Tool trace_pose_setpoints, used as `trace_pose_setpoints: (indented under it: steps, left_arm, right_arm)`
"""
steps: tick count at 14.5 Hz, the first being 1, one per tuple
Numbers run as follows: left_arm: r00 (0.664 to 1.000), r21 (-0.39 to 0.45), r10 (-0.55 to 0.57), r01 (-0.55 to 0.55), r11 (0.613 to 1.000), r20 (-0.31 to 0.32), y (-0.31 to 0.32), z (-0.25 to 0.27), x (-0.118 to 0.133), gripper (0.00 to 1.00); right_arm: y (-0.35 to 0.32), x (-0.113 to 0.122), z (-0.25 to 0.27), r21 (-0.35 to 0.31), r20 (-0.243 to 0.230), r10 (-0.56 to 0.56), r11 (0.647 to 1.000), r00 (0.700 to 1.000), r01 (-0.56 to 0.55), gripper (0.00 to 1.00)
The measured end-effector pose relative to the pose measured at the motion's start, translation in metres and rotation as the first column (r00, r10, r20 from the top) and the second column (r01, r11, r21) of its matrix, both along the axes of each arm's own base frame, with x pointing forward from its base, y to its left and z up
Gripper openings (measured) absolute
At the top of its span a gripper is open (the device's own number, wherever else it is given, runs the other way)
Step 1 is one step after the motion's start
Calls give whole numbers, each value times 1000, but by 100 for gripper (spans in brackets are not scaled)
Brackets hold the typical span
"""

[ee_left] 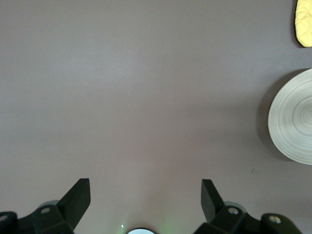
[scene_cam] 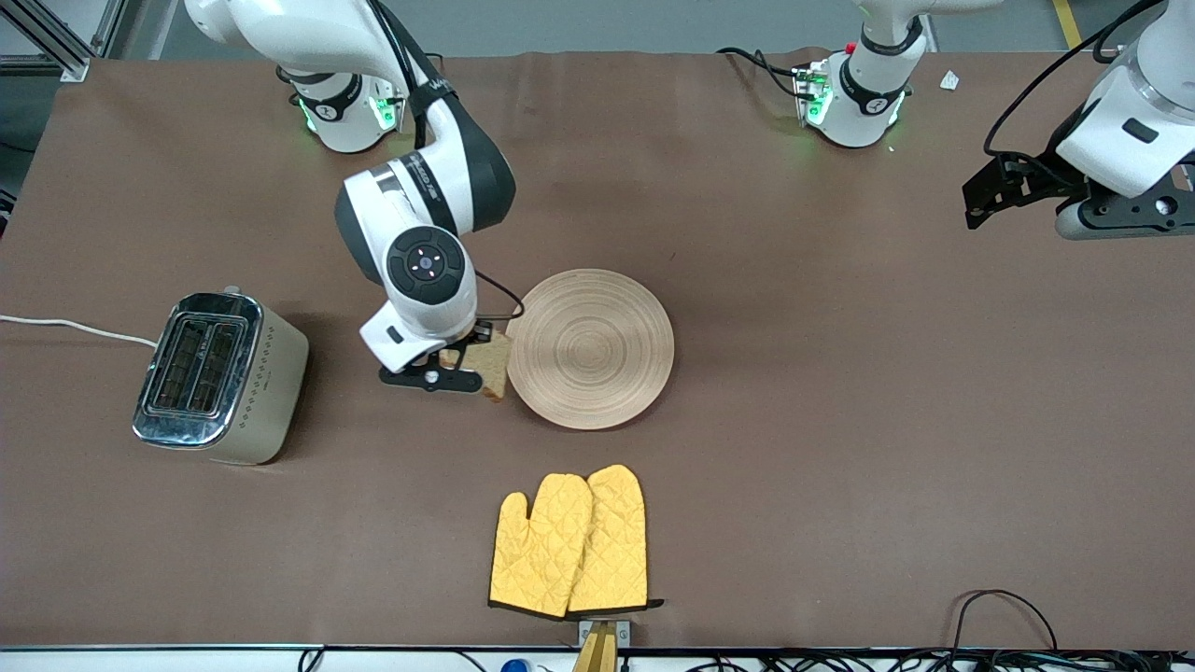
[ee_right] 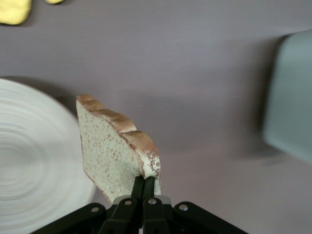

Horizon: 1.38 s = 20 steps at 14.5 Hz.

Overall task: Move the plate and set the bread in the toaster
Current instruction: 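Lift the bread with the right gripper and carry it to the toaster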

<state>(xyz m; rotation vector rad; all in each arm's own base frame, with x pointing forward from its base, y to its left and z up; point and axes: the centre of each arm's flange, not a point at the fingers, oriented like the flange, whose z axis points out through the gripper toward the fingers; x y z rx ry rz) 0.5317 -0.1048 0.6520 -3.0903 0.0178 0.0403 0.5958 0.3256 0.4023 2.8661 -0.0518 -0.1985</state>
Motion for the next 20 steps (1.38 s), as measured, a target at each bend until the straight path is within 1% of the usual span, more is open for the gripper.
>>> trace_pose_setpoints:
  steps: [2, 4, 6, 9, 11, 13, 16, 18, 20]
  left_arm:
    - [1000, 0, -2, 2, 1000, 0, -1, 0, 0, 100]
    - [1000, -16, -6, 6, 1000, -1, -4, 0, -1, 100]
    - [1000, -34, -8, 8, 999, -4, -7, 0, -1, 100]
    - [1000, -37, -8, 8, 999, -7, -7, -2, 0, 100]
    - [1000, -38, -9, 9, 999, -9, -8, -3, 1, 100]
    - [1000, -38, -10, 10, 999, -11, -8, -4, 2, 100]
    - [1000, -38, -10, 10, 999, -10, -8, -6, 3, 100]
    - [1000, -39, -10, 10, 999, -8, -9, -7, 4, 100]
    - [1000, -40, -10, 10, 999, -4, -9, -7, 6, 100]
  right_arm:
    - [-29, 9, 17, -68, -51, 70, 995, 996, -73, 2]
    - [-73, 24, 39, -99, -114, 127, 985, 985, -139, 2]
    - [-123, 38, 63, -124, -158, 162, 975, 974, -182, 2]
    - [-165, 47, 79, -216, -224, 220, 939, 950, -268, 2]
    - [-175, 48, 82, -268, -247, 213, 922, 945, -278, 2]
    - [-187, 48, 86, -334, -266, 187, 902, 946, -272, 2]
    - [-202, 52, 91, -428, -270, 157, 865, 950, -264, 2]
    - [-214, 55, 91, -459, -273, 137, 852, 952, -254, 2]
    - [-230, 59, 84, -473, -272, 100, 852, 957, -223, 2]
